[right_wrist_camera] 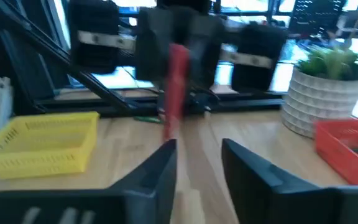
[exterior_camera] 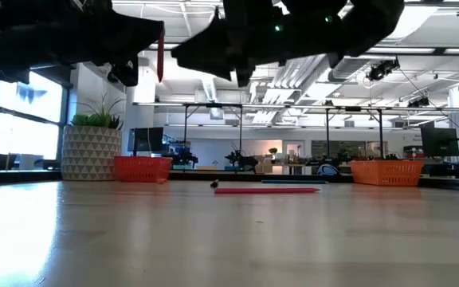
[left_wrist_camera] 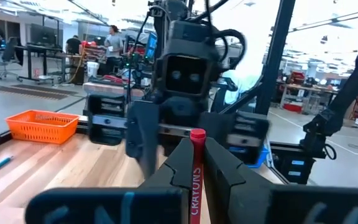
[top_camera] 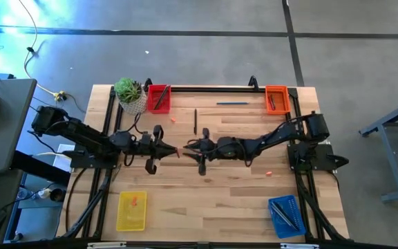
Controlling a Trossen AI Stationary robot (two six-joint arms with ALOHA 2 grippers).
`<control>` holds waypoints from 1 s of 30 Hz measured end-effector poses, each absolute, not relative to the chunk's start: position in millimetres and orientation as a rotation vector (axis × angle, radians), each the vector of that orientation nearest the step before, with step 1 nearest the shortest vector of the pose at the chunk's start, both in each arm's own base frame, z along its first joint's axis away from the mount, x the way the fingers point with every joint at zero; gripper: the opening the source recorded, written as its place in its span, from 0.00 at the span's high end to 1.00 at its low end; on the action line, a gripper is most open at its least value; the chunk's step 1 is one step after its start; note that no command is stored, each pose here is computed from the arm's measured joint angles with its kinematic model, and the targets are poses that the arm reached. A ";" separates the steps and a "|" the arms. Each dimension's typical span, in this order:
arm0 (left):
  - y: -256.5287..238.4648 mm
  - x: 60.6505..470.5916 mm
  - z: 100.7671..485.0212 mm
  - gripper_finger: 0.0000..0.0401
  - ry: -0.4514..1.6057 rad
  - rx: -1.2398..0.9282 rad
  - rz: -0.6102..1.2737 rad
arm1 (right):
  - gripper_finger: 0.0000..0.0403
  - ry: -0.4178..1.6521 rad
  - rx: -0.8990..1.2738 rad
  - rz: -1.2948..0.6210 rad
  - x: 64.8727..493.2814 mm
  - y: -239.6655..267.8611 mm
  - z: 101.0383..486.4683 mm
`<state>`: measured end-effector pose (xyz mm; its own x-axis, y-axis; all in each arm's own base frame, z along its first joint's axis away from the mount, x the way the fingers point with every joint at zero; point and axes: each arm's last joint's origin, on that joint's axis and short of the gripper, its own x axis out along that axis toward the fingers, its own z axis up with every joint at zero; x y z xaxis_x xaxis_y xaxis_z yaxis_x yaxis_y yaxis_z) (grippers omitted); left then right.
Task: Sort crayons/erasers/pens/pencils in bins
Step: Put the red crayon into the orange bin
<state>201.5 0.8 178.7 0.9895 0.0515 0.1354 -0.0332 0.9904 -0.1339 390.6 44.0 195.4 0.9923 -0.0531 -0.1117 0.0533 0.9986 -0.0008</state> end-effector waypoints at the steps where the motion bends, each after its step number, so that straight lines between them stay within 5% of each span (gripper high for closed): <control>1: 0.8 201.5 178.7 0.99 -0.139 -0.132 0.043 | 0.66 0.109 0.001 -0.051 393.2 45.4 196.7; 8: -1.8 201.4 179.5 0.99 -0.146 -0.125 0.021 | 0.55 0.118 -0.003 -0.088 400.7 46.2 201.3; 19: -3.0 202.1 182.2 0.99 -0.164 -0.126 0.022 | 0.61 0.055 0.008 -0.014 401.9 48.6 205.9; 30: -8.7 203.5 189.5 0.99 -0.217 -0.116 -0.001 | 0.56 0.032 0.045 0.009 402.1 49.2 208.2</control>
